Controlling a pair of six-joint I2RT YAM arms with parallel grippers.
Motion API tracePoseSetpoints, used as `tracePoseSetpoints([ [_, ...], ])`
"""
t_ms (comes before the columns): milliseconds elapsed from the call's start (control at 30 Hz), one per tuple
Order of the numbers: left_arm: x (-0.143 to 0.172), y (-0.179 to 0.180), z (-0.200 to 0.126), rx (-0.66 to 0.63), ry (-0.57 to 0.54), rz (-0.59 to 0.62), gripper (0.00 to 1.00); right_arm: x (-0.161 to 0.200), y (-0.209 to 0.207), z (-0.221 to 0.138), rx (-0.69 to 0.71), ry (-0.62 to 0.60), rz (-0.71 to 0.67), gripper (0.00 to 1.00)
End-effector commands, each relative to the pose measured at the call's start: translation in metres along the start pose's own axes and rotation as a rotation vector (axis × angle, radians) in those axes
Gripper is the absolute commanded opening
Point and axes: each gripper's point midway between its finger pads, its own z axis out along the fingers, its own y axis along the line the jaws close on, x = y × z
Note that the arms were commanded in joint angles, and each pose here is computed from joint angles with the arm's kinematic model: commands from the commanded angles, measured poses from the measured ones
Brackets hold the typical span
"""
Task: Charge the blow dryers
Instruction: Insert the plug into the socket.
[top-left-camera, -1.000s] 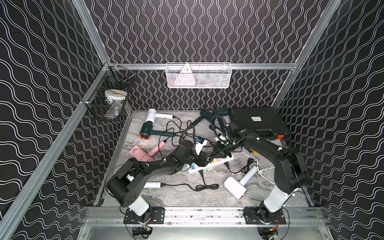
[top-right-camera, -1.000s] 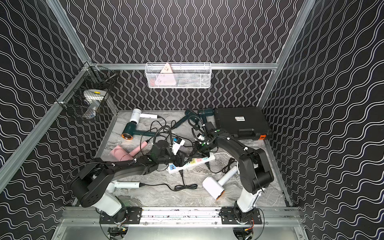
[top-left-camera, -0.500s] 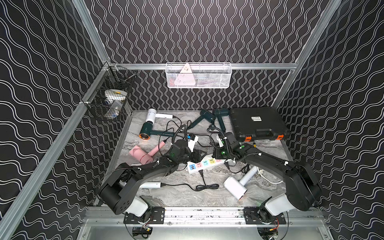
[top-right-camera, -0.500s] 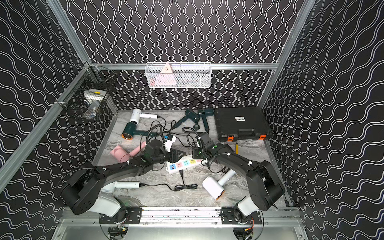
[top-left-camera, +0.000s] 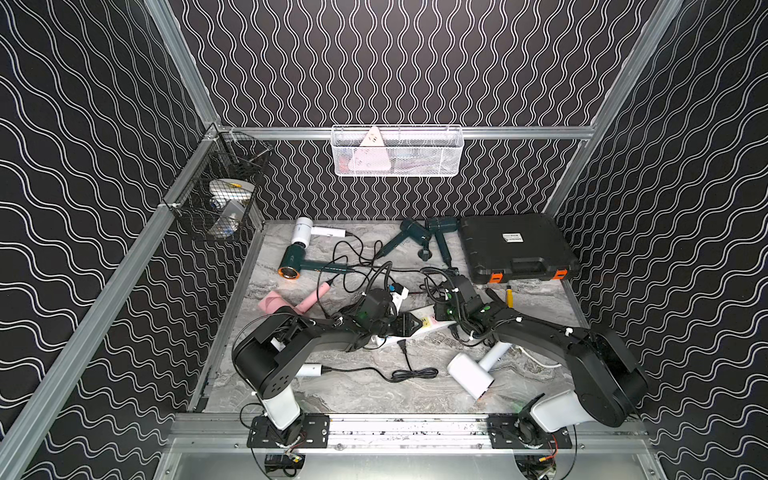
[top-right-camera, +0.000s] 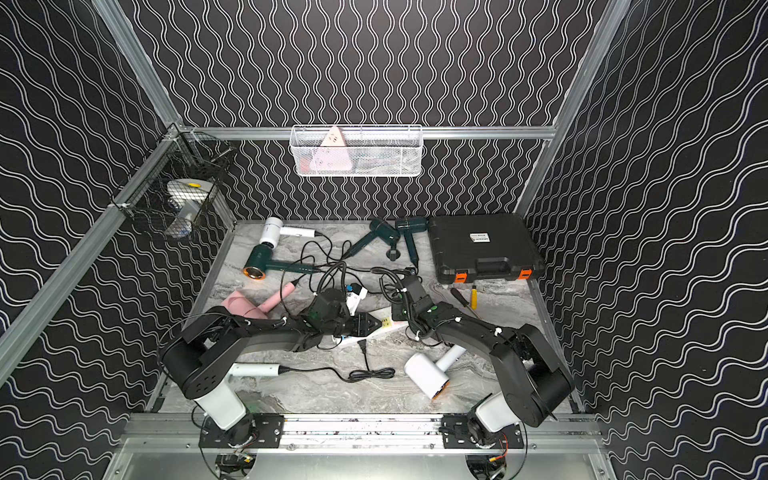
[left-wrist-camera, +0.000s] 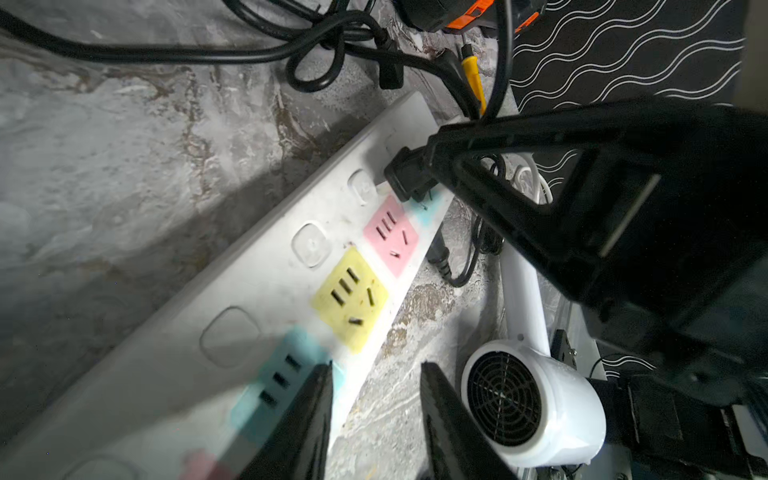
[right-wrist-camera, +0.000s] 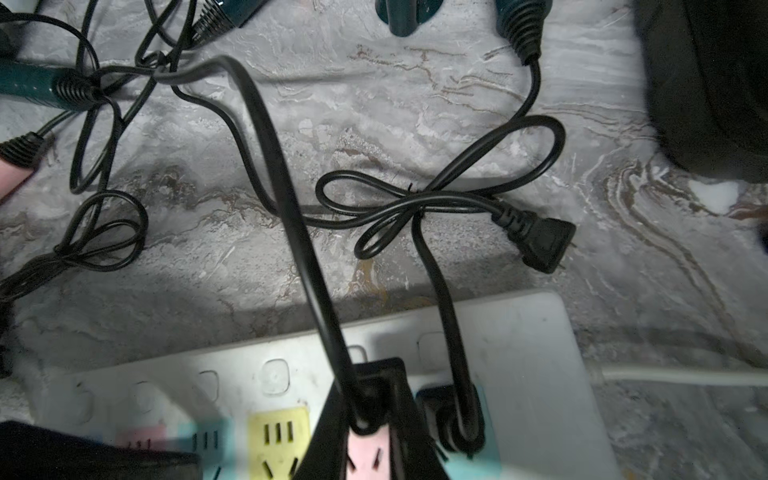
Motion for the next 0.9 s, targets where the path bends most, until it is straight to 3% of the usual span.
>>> tracePoseSetpoints([
  [0,-0.002,0.003,0.004,-0.020,-0.003,0.000,0.41,-0.004,0.004,-0.002,-0.022,-0.024,0.015,0.00],
  [333,0.000,0.011,0.008,-0.057,0.018,0.003,0.40,-0.002,0.018,-0.014,-0.055,-0.018,0.008,0.00],
  [867,0.000,0.014,0.008,-0.076,0.019,0.012,0.40,0.021,0.001,-0.006,0.044,0.029,0.010,0.00],
])
